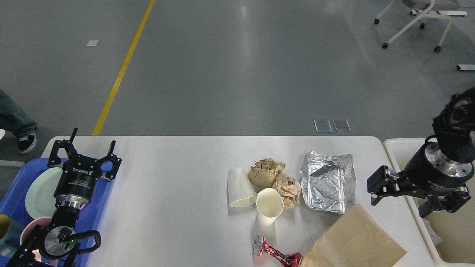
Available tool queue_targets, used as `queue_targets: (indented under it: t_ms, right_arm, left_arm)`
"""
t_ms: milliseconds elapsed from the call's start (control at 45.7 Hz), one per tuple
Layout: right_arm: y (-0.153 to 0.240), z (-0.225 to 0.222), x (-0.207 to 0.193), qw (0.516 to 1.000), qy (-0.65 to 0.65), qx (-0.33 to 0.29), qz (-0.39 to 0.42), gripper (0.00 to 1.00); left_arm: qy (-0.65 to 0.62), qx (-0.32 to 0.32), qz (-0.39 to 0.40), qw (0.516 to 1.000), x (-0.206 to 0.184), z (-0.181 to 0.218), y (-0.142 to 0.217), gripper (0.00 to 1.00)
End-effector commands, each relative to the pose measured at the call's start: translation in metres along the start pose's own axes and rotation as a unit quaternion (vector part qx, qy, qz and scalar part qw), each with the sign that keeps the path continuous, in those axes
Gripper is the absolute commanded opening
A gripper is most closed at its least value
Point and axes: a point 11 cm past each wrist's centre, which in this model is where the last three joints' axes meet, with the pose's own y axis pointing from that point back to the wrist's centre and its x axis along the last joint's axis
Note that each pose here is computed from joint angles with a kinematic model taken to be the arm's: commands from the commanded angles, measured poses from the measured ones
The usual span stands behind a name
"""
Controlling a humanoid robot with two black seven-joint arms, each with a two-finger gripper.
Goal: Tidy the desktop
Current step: 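Raise the right gripper and move it down toward the brown paper bag, then grasp the brown paper bag with the right gripper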
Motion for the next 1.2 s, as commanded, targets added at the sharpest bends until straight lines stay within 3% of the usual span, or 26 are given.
queue_targets:
  t_ms: [0,175,328,503,722,1182]
  right_arm:
    - [-0.030,0.023,-0.010,0.996,-0.086,0.026,-0.020,1.00]
    - [-0.062,0.043,-0.020,0.985,-0.171,0.021,-0.022,1.00]
    - [-0.093,0.026,-0.037,0.981,-0.175,0.059,-0.054,1.00]
    - [-0.129,0.025,-0.052,0.980,-0.189,0.038,-0.042,1.00]
    - [-0.148,0.040,-0.057,0.977,-0.213,0.010,-0.002,1.00]
    - [-0.186,0.038,-0.046,0.947,-0.320,0.039,0.007,1.00]
  left_arm:
    - [0.000,0.000,0.000,1.000,0.000,0.000,0.000,0.96]
    - [0.000,0.000,0.000,1.000,0.000,0.000,0.000,0.96]
    - [-0.001,0.001,0.000,1.000,0.000,0.000,0.000,0.96]
    - [0.000,0.001,0.000,1.000,0.000,0.000,0.000,0.96]
    - [0.000,0.001,0.000,1.000,0.000,0.000,0.000,0.96]
    - [0.000,0.001,0.000,1.000,0.000,0.000,0.000,0.96]
